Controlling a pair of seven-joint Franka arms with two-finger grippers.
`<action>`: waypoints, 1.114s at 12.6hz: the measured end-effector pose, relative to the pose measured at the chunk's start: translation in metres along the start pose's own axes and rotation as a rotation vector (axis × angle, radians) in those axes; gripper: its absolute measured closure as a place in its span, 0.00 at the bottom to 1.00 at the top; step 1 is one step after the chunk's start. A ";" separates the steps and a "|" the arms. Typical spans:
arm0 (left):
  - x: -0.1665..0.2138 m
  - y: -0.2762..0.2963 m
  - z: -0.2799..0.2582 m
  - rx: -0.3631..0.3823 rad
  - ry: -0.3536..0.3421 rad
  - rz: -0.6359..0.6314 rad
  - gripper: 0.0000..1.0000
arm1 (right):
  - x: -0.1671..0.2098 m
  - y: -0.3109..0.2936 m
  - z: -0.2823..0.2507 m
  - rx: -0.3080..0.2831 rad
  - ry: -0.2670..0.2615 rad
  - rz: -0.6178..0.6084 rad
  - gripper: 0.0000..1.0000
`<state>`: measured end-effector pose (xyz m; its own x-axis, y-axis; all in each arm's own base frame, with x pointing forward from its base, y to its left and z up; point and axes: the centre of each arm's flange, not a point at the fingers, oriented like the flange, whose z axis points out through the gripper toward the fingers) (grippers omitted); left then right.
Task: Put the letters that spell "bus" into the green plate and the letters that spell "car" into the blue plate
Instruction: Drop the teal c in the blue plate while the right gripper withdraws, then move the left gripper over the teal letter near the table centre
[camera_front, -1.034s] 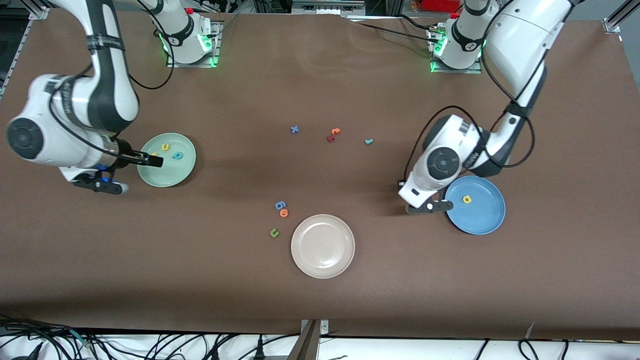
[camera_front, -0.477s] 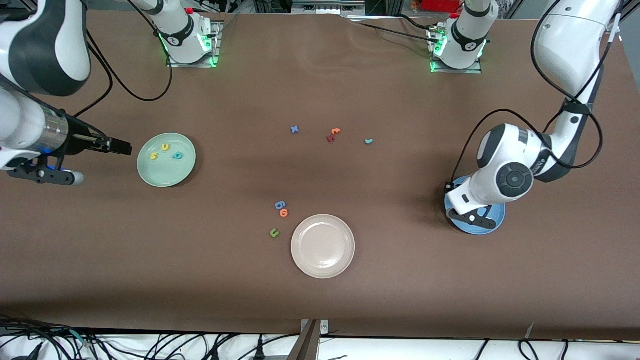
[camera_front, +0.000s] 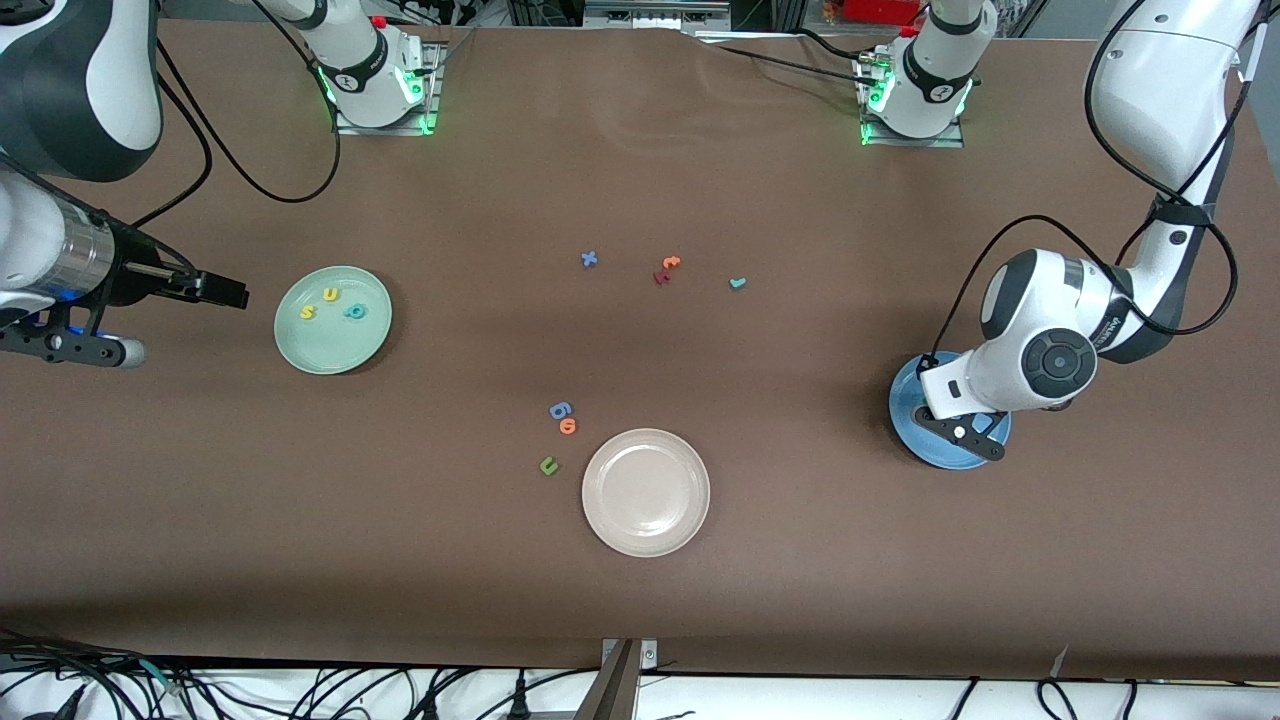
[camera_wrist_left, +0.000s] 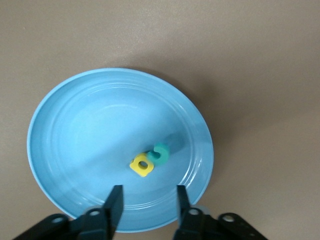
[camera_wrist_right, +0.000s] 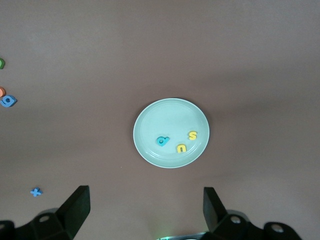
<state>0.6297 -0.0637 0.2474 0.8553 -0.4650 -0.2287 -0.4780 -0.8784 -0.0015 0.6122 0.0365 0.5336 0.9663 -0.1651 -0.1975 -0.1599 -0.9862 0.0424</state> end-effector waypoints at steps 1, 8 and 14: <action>0.000 0.000 0.000 0.000 0.000 0.003 0.33 | 0.000 0.000 0.000 0.000 0.000 0.000 0.00; 0.018 0.084 -0.009 -0.070 0.067 -0.137 0.00 | 0.013 0.030 0.012 -0.013 -0.029 -0.025 0.00; -0.020 0.226 0.015 -0.134 0.202 -0.377 0.00 | 0.003 0.049 0.004 0.026 0.006 -0.032 0.00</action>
<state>0.5018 -0.2509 0.2370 0.9931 -0.1099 -0.0412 -0.1063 -0.9910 0.0809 0.6067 -0.0127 0.5315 0.9722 -0.1338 -0.1922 -0.1343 -0.9909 0.0105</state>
